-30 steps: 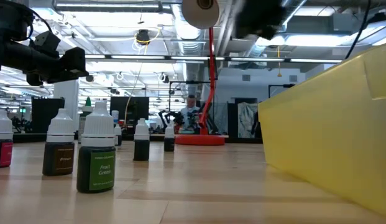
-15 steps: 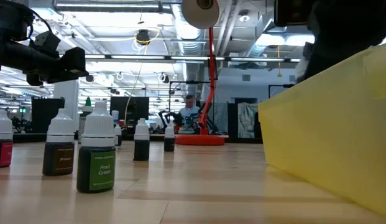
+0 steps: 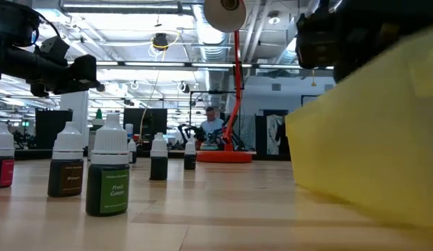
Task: Pick & Place food coloring
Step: Put the brown food coloring into the yellow bin
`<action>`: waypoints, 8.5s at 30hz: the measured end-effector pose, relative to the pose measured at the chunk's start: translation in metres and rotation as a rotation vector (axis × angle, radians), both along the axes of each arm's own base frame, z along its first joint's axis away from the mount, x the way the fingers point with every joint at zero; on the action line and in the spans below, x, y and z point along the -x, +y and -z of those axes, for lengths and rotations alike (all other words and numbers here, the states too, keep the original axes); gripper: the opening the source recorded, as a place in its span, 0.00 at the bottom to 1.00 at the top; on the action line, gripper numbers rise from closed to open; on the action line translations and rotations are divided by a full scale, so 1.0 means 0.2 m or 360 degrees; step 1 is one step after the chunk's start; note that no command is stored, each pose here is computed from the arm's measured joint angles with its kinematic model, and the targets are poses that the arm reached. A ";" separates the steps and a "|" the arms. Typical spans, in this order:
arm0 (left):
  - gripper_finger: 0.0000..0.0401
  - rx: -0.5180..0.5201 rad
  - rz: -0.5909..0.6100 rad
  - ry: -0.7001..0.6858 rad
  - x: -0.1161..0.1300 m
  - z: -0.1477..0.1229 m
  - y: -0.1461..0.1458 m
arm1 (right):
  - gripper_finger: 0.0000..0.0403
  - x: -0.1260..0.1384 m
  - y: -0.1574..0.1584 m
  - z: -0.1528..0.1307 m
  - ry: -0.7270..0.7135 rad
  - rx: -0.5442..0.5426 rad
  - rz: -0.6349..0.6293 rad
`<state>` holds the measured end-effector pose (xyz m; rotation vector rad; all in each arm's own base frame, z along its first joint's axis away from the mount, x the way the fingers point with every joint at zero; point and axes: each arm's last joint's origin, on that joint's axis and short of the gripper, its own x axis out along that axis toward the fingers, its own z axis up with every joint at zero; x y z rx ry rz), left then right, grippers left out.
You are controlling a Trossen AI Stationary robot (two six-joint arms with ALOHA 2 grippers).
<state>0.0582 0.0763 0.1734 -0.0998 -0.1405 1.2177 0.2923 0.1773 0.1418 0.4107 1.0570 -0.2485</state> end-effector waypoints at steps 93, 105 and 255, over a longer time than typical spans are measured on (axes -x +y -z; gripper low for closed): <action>0.46 -0.0002 0.0007 -0.0002 0.00 0.00 0.00 | 0.41 -0.13 -0.12 -0.88 -0.0443 -0.0149 -0.0681; 0.46 -0.0003 0.0007 -0.0003 0.00 0.00 0.00 | 0.40 -0.11 -0.24 -1.03 -0.0294 -0.0050 -0.0656; 0.11 0.0483 0.1947 0.1375 -1.54 -0.22 -0.59 | 0.32 0.58 -0.67 -1.07 -0.0045 0.0605 0.0137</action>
